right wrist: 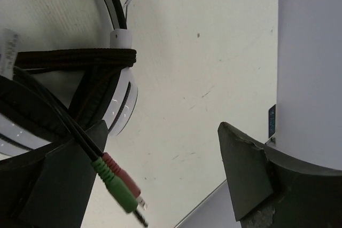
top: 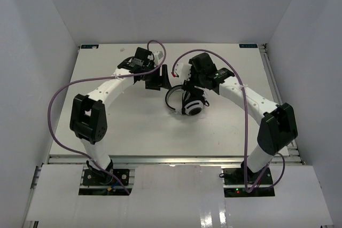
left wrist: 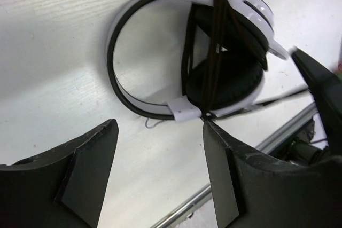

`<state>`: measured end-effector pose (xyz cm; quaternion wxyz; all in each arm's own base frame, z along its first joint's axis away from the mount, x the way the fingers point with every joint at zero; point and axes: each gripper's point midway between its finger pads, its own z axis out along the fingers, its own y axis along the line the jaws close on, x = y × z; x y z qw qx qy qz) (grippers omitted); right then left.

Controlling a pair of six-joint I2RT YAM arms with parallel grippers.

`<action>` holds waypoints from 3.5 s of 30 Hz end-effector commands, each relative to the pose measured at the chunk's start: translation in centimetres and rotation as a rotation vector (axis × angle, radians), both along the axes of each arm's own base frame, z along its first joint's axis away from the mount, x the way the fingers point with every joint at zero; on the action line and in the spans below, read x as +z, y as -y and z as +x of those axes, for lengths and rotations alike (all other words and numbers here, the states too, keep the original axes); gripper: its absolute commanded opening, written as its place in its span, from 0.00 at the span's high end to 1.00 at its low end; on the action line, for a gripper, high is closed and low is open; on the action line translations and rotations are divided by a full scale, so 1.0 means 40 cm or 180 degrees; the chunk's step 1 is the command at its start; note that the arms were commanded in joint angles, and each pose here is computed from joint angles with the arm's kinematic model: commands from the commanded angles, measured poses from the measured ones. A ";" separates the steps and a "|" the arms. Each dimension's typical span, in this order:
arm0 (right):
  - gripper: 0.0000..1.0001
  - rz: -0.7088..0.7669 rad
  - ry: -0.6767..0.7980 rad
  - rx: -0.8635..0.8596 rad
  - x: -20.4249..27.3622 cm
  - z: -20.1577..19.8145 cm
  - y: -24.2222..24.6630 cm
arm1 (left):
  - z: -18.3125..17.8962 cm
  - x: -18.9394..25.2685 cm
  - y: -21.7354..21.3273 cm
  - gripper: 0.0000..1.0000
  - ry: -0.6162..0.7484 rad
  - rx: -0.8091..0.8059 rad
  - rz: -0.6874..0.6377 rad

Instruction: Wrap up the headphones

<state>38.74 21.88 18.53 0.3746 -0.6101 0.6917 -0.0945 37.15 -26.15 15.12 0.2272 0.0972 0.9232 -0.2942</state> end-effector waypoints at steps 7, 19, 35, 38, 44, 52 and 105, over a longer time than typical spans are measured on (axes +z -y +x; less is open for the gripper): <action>0.10 0.0130 -0.0702 -0.0223 -0.067 -0.026 0.015 | -0.084 0.138 -0.033 0.24 0.0419 -0.0154 -0.0323; 0.10 0.1106 -0.1449 0.0230 0.007 -0.060 -0.039 | -0.216 0.230 -0.061 0.21 0.0723 -0.0304 -0.0705; 0.10 0.2460 -0.1154 0.0190 0.253 -0.193 -0.029 | -0.365 0.365 -0.105 0.16 0.1734 -0.0258 -0.1463; 0.10 0.2654 -0.0625 -0.0314 0.247 -0.202 0.043 | -0.404 0.363 -0.133 0.11 0.1868 -0.0064 -0.1622; 0.10 0.2855 0.0091 -0.1165 0.247 -0.226 0.217 | -0.450 0.370 -0.196 0.04 0.2092 0.0366 -0.1771; 0.10 0.3070 0.0324 -0.1752 0.231 -0.259 0.334 | -0.488 0.362 -0.275 0.02 0.2352 0.0654 -0.1460; 0.10 0.2845 0.0408 -0.1966 0.181 -0.259 0.410 | -0.535 0.292 -0.304 0.02 0.2345 0.0643 -0.1309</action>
